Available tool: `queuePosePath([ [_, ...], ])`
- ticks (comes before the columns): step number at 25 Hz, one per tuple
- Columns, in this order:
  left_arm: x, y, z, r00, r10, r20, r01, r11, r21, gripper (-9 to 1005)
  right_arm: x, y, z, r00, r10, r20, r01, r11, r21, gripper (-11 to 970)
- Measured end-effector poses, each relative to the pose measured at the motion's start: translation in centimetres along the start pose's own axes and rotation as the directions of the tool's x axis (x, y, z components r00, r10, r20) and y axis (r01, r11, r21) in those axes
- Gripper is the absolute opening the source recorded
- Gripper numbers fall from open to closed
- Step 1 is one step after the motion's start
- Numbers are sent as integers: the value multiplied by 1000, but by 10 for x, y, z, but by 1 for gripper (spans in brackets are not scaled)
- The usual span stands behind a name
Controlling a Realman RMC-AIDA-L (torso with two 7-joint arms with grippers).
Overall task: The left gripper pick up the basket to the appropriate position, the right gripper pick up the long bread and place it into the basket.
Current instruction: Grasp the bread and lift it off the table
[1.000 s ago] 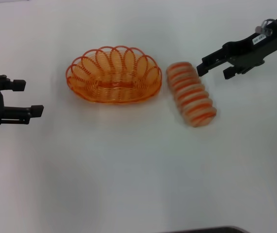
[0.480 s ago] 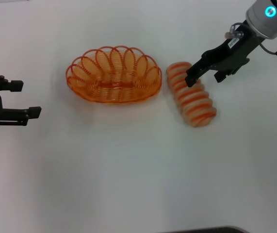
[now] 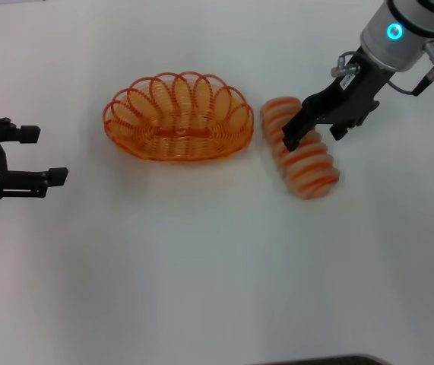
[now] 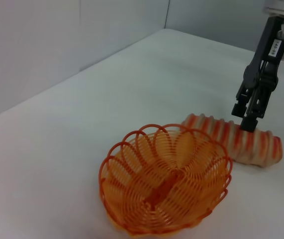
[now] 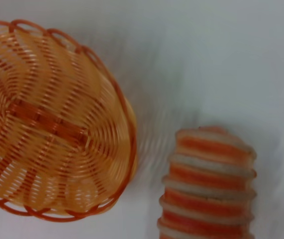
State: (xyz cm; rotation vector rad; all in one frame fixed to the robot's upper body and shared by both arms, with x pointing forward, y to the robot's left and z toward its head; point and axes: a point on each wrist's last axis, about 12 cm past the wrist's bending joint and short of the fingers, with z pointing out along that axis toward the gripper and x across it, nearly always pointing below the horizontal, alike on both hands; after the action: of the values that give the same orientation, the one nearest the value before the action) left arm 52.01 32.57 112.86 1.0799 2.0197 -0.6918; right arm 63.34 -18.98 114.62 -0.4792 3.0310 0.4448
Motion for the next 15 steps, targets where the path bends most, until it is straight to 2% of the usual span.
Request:
queuePosePath([
  [9, 0, -1, 1, 1000, 0, 3, 0, 1000, 2, 852, -4, 13, 5, 999, -36, -20, 37, 999, 36, 942],
  [15, 1, -1, 2, 1000, -2, 10, 2, 1000, 3, 852, -2, 17, 13, 997, -49, -56, 53, 996, 73, 938],
])
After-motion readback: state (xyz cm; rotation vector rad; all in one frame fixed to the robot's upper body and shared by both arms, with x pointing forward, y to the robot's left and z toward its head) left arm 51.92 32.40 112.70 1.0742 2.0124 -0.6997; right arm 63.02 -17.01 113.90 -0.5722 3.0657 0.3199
